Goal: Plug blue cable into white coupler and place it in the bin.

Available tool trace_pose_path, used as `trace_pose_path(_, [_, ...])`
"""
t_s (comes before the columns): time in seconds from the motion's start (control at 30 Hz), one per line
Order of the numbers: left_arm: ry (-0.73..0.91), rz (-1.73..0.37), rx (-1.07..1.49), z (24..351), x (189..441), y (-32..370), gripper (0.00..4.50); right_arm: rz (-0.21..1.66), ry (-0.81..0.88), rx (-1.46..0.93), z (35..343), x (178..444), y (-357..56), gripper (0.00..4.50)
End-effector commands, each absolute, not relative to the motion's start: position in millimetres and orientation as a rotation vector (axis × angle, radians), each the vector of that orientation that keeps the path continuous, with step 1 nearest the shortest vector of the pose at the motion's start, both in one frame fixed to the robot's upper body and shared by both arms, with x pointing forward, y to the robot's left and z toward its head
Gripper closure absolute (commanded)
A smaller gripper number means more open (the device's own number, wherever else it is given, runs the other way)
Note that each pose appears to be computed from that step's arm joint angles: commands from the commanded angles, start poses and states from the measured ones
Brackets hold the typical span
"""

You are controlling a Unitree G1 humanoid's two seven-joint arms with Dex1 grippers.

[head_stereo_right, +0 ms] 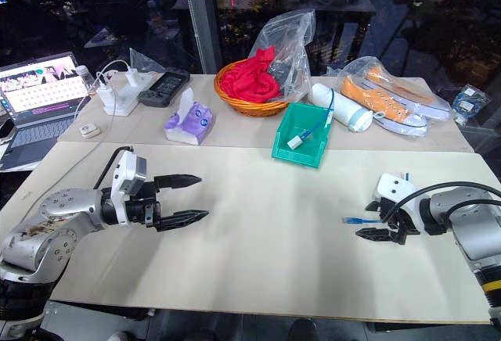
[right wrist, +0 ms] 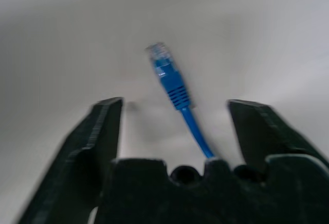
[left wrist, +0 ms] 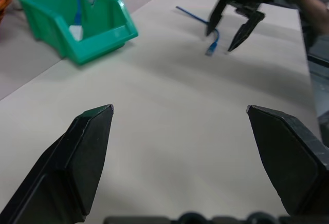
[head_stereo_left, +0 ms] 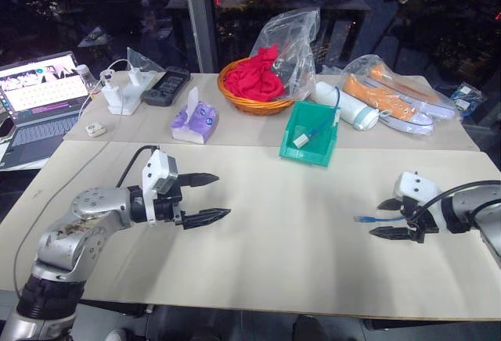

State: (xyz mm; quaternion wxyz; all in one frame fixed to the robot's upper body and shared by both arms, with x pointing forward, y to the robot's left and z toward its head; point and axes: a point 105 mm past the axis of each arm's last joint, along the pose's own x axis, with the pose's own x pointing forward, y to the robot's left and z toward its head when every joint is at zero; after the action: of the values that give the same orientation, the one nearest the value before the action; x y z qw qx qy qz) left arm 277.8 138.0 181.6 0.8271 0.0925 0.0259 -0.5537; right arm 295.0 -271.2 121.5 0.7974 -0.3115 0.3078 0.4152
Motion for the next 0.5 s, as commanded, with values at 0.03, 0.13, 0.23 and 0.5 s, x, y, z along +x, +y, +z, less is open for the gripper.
trace_pose_path(0.03, [0.005,-1.168,0.231,189.9,276.1,136.7,0.0,0.907,0.638,-0.716,130.0,293.1,-267.0,2.44])
trace_pose_path(0.13, [0.006,-1.156,0.242,189.8,279.8,137.8,0.0,0.908,0.634,-0.716,129.9,294.2,-264.2,3.5])
trace_pose_path(0.23, [0.0,-1.15,0.245,192.5,283.0,139.0,0.0,0.929,0.646,-0.726,125.3,291.7,-260.2,4.07])
trace_pose_path(0.5, [-0.005,-1.137,0.263,193.4,288.7,138.5,0.0,0.964,0.648,-0.709,118.6,290.0,-251.2,4.07])
